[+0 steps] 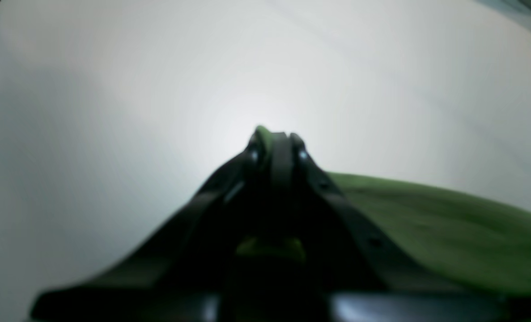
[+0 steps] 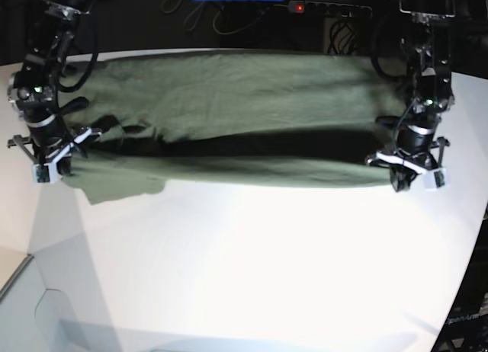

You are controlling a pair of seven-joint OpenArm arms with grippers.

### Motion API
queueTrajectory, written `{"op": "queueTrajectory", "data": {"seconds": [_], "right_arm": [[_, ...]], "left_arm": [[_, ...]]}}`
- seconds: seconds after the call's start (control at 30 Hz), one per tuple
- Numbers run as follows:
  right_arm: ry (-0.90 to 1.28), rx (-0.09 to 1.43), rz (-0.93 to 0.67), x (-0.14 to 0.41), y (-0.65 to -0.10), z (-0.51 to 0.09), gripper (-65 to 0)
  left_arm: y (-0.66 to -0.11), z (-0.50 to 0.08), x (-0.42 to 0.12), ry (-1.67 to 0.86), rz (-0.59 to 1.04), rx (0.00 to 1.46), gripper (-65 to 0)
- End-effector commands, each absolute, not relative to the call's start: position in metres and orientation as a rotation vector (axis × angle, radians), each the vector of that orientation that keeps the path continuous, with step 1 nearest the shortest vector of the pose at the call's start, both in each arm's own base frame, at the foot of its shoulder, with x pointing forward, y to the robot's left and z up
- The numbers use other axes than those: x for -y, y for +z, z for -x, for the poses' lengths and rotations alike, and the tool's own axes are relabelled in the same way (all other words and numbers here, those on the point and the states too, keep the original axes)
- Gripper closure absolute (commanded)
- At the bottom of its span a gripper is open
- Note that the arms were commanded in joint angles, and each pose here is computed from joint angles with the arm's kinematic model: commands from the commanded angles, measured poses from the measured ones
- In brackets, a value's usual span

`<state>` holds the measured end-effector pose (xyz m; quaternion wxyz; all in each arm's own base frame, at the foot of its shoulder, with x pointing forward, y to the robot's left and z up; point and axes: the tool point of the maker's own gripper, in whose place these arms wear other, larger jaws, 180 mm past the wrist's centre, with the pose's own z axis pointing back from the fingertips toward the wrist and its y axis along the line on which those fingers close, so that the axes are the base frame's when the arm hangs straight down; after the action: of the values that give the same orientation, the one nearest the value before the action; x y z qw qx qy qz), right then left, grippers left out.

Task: Layout the t-shirt on the table in an organized manner, then fold the t-shirt properly
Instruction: 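Fold the hem with both grippers over toward the collar edge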

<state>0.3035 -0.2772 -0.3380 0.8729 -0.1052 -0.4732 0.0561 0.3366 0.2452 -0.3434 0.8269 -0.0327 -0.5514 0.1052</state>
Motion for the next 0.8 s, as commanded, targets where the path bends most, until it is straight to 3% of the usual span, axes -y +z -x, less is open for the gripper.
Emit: {"op": "queueTrajectory", "data": {"seconds": [0.0, 0.57, 0.77], "right_arm": [[0.126, 1.052, 0.235, 0.279, -0.319, -0.308, 0.0], [0.119, 0.869, 0.200, 0.282, -0.379, -0.259, 0.0], [0.095, 0.869, 0.163, 0.282, -0.399, -0.255, 0.0]], "left_arm": [[-0.320, -0.341, -0.252, 0.214, 0.053, 1.245, -0.2], [-0.346, -0.272, -0.262, 0.203, 0.004, 1.133, -0.2], [-0.348, -0.256, -0.283, 0.244, -0.047, 1.115, -0.2]]}}
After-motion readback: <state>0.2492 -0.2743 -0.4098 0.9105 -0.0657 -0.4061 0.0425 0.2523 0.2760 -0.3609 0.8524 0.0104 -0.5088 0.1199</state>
